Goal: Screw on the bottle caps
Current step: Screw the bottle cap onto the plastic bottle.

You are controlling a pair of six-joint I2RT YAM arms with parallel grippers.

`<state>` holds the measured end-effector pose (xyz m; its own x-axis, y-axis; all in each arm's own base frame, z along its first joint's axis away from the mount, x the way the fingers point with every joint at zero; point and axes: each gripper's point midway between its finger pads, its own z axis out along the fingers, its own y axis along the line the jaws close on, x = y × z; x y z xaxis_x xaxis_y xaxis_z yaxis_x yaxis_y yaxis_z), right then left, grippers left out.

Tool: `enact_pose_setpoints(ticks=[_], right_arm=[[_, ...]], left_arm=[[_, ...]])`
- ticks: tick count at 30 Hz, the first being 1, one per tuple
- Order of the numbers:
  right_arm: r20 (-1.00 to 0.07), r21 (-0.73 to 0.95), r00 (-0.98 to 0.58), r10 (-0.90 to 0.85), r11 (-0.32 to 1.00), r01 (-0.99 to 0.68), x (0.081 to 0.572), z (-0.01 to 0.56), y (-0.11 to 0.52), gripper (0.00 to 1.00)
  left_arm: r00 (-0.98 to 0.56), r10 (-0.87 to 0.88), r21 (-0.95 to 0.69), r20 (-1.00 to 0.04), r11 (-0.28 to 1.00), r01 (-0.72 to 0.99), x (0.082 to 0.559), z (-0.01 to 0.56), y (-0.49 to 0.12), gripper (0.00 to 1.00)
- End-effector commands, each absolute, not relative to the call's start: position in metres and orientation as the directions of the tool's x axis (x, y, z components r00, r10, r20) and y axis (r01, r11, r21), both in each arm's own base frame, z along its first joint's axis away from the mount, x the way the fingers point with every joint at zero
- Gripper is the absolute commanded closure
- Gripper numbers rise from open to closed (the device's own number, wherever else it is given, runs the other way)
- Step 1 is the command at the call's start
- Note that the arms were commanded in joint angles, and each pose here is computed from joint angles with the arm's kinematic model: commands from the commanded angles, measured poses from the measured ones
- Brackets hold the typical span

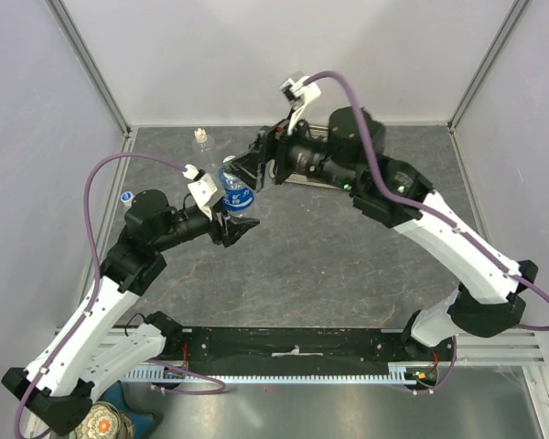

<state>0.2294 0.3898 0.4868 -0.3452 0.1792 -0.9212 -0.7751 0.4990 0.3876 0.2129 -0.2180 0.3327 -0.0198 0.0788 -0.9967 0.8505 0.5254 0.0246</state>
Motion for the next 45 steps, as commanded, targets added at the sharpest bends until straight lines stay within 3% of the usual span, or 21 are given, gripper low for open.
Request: enact_pose_setpoints(ticks=[1,4,6,9,12,25,30,45], right_arm=[[-0.964,0.234,-0.214,0.155,0.122,-0.965,0.166,0.543,0.363,0.11],[-0.990,0.053,-0.066,0.126,-0.105,-0.993,0.124,0.549,0.353,0.09],[-0.994,-0.001,-0.015,0.109,-0.150,-0.989,0.121,0.540,0.352,0.09],[-0.996,-0.014,-0.009,0.089,-0.254,-0.967,0.113,0.530,0.353,0.10],[-0.994,0.002,-0.041,0.099,-0.367,-0.930,0.103,0.526,0.359,0.16],[-0.987,0.015,-0.094,0.134,-0.497,-0.868,0.099,0.524,0.372,0.34],[-0.985,0.035,-0.117,0.125,-0.518,-0.854,0.097,0.521,0.372,0.49],[-0.984,0.051,-0.123,0.128,-0.456,-0.889,0.117,0.518,0.383,0.41]], left_arm=[[0.038,0.039,0.048,-0.999,0.324,0.945,0.182,0.347,-0.238,0.98],[0.020,0.041,0.026,-0.999,0.159,0.987,0.155,0.340,-0.246,0.98],[0.012,0.038,0.012,-0.999,0.015,1.000,0.131,0.337,-0.250,0.98],[0.008,0.031,0.003,-0.999,-0.152,0.988,0.103,0.337,-0.249,0.98],[-0.005,0.033,-0.012,-0.999,-0.212,0.977,0.095,0.336,-0.249,0.98],[-0.027,0.034,-0.035,-0.999,-0.256,0.966,0.088,0.339,-0.248,0.98],[-0.031,0.032,-0.038,-0.999,-0.258,0.965,0.087,0.341,-0.248,0.98],[-0.036,0.024,-0.041,-0.999,-0.281,0.959,0.081,0.343,-0.246,0.98]])
